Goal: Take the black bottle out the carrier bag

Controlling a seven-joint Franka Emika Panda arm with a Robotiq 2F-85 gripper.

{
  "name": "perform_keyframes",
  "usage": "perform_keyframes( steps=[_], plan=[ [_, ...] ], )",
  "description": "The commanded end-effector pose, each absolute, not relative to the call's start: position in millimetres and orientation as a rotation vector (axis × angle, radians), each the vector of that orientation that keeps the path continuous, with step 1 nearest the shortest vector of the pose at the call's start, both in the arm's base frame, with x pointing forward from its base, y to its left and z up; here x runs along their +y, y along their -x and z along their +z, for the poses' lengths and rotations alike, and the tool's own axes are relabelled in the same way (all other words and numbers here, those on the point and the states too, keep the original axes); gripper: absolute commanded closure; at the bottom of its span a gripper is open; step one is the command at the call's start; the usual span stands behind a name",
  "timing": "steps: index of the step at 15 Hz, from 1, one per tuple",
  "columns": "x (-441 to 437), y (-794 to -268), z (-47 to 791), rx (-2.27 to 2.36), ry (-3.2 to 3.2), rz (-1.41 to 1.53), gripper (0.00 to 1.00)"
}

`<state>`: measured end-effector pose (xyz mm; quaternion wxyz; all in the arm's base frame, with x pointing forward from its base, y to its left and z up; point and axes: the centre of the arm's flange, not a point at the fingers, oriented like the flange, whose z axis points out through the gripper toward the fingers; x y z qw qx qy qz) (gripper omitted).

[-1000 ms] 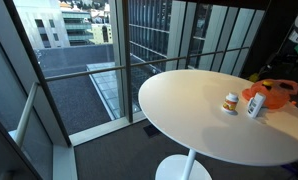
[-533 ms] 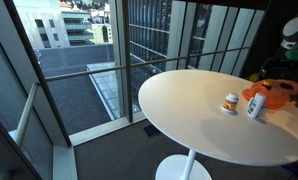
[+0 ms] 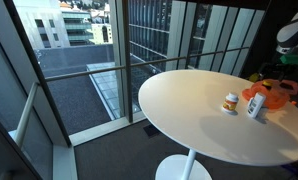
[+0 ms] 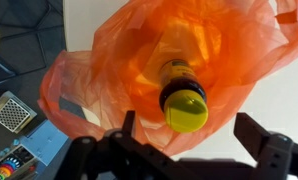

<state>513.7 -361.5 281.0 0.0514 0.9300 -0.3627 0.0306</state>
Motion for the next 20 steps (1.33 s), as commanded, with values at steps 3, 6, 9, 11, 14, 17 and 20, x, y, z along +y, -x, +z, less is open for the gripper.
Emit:
perform_keyframes(
  steps=[3, 6, 9, 11, 14, 17, 20],
  plan=[
    [-369, -523, 271, -1.13, -2.812, 0.056, 0.0],
    [-369, -523, 266, -1.133, -2.804, 0.046, 0.25],
    [-367, -523, 268, -1.144, -2.803, 0.049, 0.38],
    [-364, -522, 278, -1.137, -2.815, 0.067, 0.55],
    [-357, -518, 297, -1.113, -2.836, 0.111, 0.79],
    [-346, -515, 321, -1.083, -2.858, 0.146, 0.8],
    [-328, -510, 351, -1.049, -2.888, 0.177, 0.8]
  ],
)
